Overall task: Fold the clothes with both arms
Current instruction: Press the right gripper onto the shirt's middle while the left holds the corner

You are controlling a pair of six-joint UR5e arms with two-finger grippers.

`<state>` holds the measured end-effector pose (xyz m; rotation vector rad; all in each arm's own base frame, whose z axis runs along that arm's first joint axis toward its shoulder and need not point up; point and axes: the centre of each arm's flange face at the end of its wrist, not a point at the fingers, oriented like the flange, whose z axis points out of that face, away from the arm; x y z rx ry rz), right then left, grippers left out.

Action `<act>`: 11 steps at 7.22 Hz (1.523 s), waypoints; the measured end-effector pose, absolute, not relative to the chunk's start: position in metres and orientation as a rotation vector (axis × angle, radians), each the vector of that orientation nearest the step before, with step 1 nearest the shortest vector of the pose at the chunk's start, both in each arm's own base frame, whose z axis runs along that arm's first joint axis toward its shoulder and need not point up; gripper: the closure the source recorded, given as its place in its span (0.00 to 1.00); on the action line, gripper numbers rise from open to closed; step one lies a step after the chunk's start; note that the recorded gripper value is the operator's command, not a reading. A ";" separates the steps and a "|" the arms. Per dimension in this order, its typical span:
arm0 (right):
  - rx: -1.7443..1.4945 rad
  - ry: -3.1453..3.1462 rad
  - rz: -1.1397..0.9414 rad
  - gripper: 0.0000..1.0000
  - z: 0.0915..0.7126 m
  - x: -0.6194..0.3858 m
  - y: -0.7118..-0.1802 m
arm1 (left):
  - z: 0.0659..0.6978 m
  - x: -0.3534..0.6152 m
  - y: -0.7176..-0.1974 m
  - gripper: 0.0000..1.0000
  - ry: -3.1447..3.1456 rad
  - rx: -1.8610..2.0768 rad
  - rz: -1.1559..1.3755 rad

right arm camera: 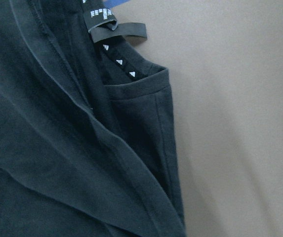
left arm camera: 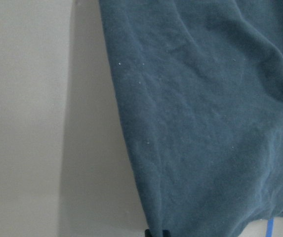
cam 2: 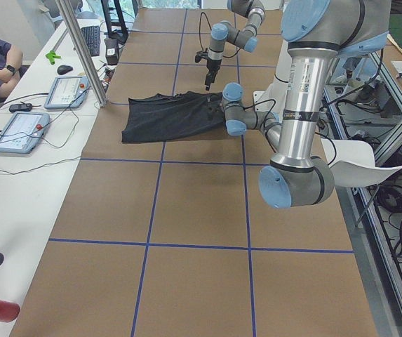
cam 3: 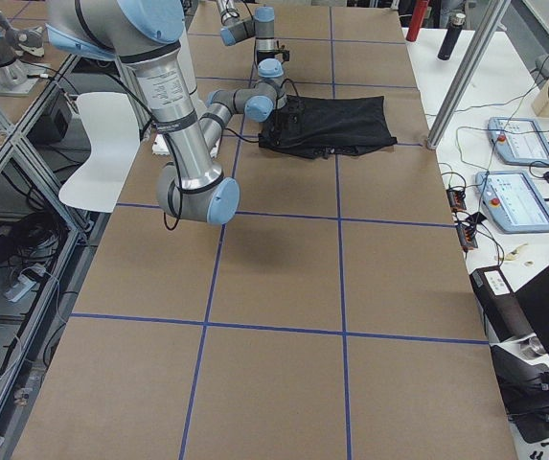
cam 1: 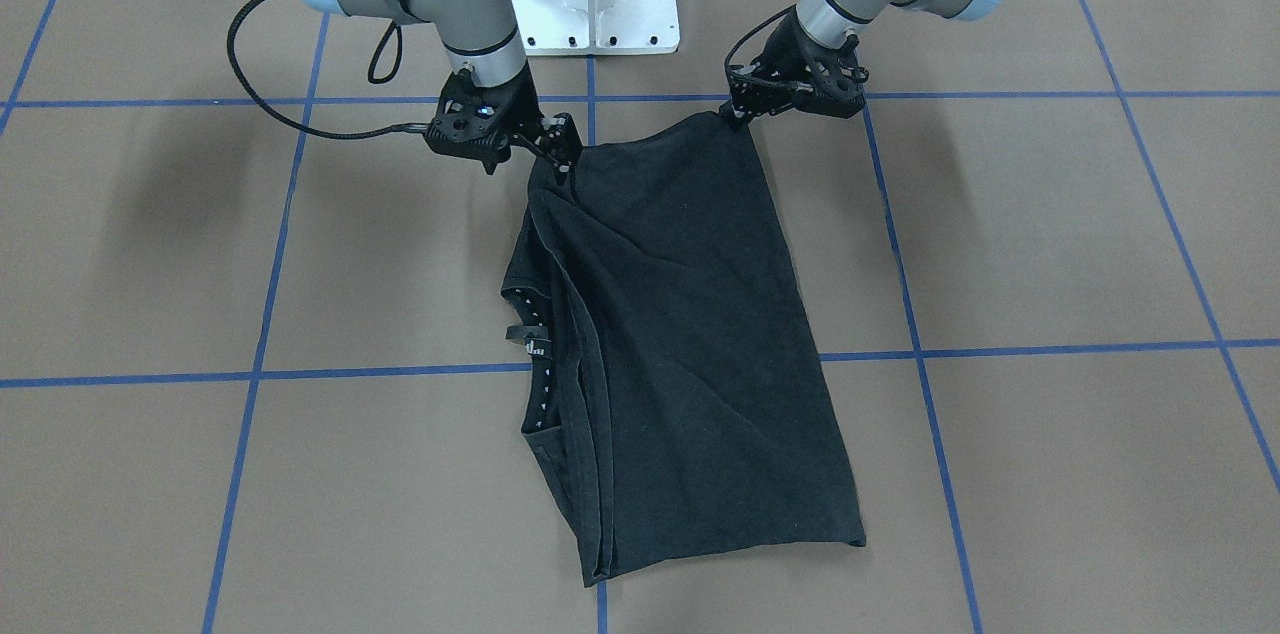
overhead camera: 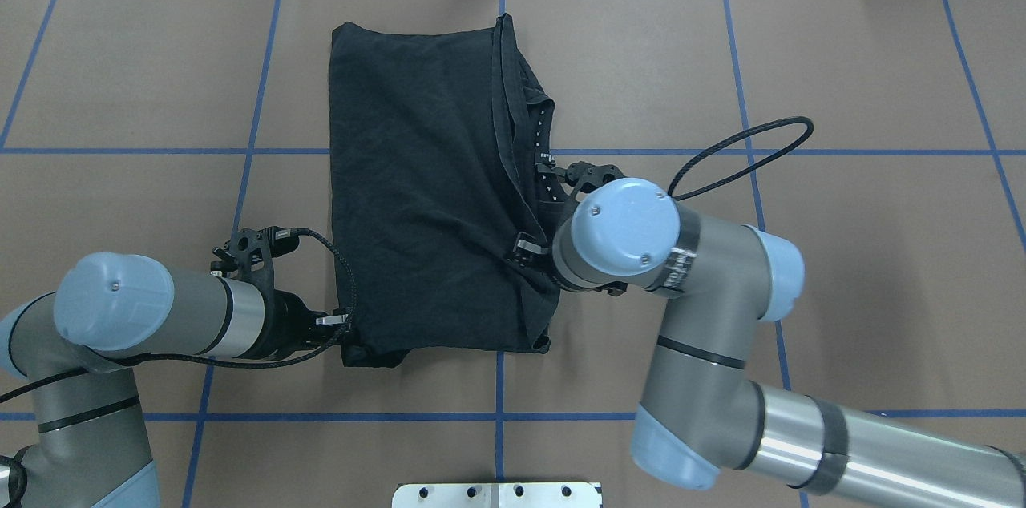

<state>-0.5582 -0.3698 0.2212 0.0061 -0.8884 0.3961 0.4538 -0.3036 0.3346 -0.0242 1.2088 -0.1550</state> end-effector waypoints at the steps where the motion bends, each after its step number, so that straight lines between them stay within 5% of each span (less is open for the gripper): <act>1: 0.019 -0.875 0.439 0.04 0.214 -0.578 -0.378 | 0.334 0.454 -0.303 1.00 1.210 -0.024 -0.155; 3: 0.034 -0.847 0.457 0.03 0.217 -0.597 -0.380 | 0.334 0.455 -0.303 1.00 1.210 -0.024 -0.155; 6: 0.051 -0.827 0.445 0.20 0.227 -0.604 -0.373 | 0.333 0.455 -0.302 1.00 1.212 -0.025 -0.155; 11: 0.078 -0.799 0.396 0.30 0.245 -0.601 -0.373 | 0.332 0.456 -0.302 1.00 1.213 -0.026 -0.155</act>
